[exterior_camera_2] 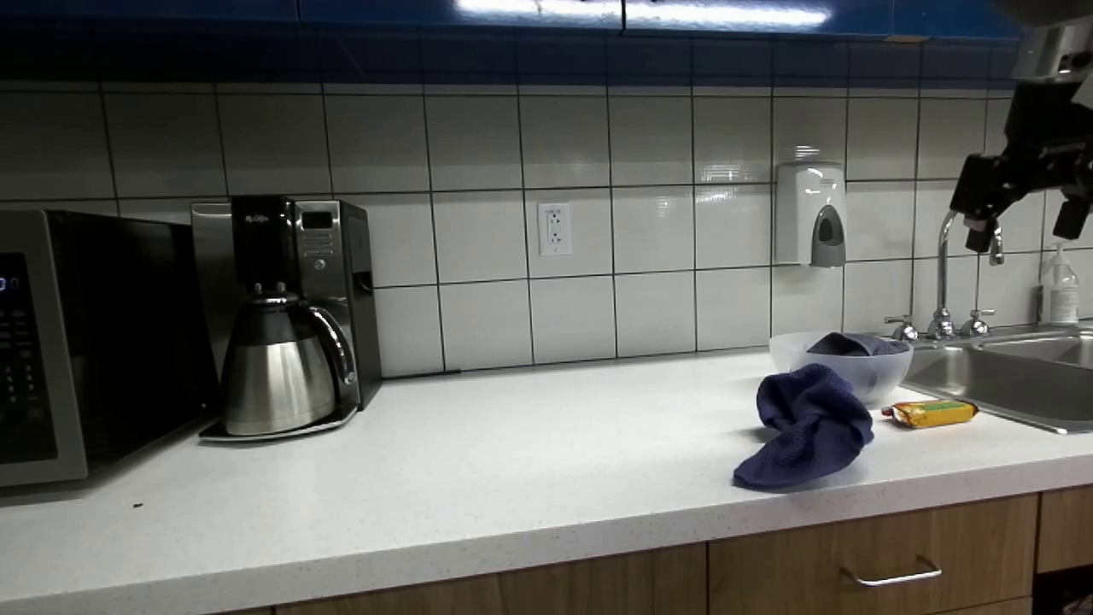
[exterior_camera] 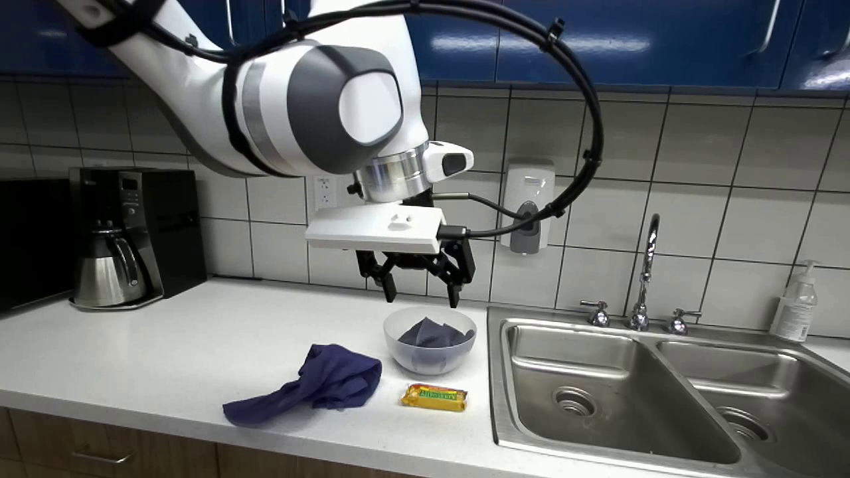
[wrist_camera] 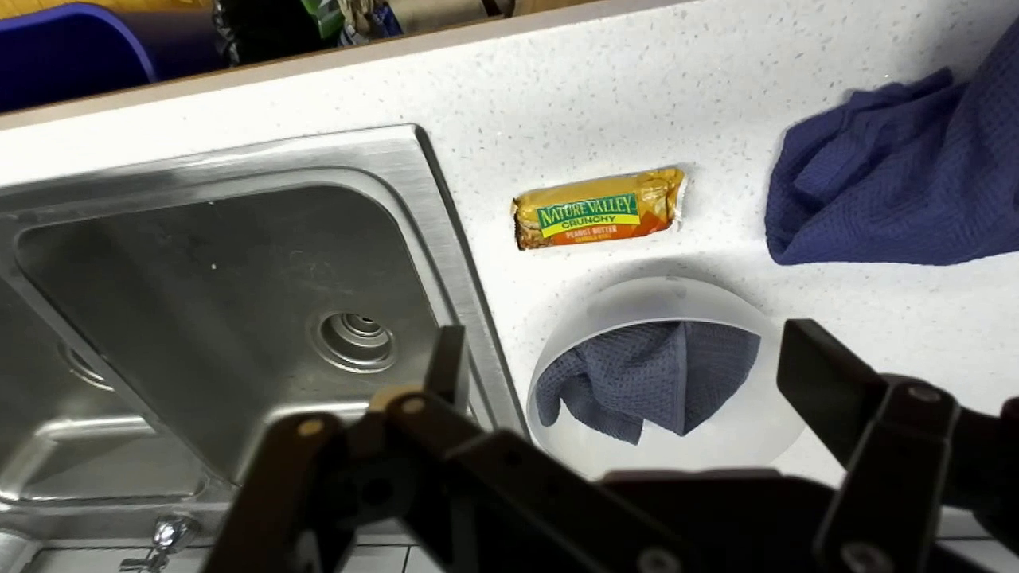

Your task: Remove the grey towel from the clear bowl and put it on the countertop

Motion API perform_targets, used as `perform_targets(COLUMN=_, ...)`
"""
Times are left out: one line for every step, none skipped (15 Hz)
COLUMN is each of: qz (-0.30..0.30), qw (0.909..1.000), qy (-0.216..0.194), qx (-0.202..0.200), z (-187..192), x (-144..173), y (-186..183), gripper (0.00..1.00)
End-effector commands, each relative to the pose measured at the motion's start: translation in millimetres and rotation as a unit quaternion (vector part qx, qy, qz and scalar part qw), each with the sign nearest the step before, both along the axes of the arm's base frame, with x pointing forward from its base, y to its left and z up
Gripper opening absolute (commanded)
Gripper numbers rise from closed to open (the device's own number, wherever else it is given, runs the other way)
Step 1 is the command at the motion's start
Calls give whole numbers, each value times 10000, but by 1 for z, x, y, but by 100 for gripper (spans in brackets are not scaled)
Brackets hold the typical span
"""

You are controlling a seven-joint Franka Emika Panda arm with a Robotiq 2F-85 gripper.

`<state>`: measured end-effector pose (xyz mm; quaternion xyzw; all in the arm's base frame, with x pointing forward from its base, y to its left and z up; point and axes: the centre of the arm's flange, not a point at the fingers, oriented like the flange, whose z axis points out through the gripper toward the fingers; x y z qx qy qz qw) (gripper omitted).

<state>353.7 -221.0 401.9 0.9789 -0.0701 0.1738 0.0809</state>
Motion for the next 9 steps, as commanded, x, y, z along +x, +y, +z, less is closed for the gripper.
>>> perform_targets(qz=296, qw=9995, qy=-37, qx=130, z=-13, x=36, y=-20, gripper=100)
perform_targets(qz=365, qw=9992, qy=-32, qx=169, z=-16, x=43, y=-21, gripper=100)
perform_targets(qz=452, qw=9987, qy=-14, qx=217, z=-18, x=51, y=-22, gripper=100)
perform_targets(qz=528, qw=9983, qy=4, qx=260, z=-21, x=58, y=-23, gripper=100)
perform_targets(qz=590, qw=9979, qy=18, qx=282, z=-24, x=65, y=-22, gripper=100)
perform_targets(qz=659, qw=9973, qy=48, qx=314, z=-26, x=73, y=-23, gripper=100)
perform_targets(qz=710, qw=9969, qy=75, qx=336, z=-29, x=80, y=-23, gripper=100)
perform_targets(qz=753, qw=9965, qy=110, qx=344, z=-32, x=88, y=-25, gripper=100)
perform_targets(qz=790, qw=9961, qy=141, qx=358, z=-36, x=94, y=-26, gripper=100)
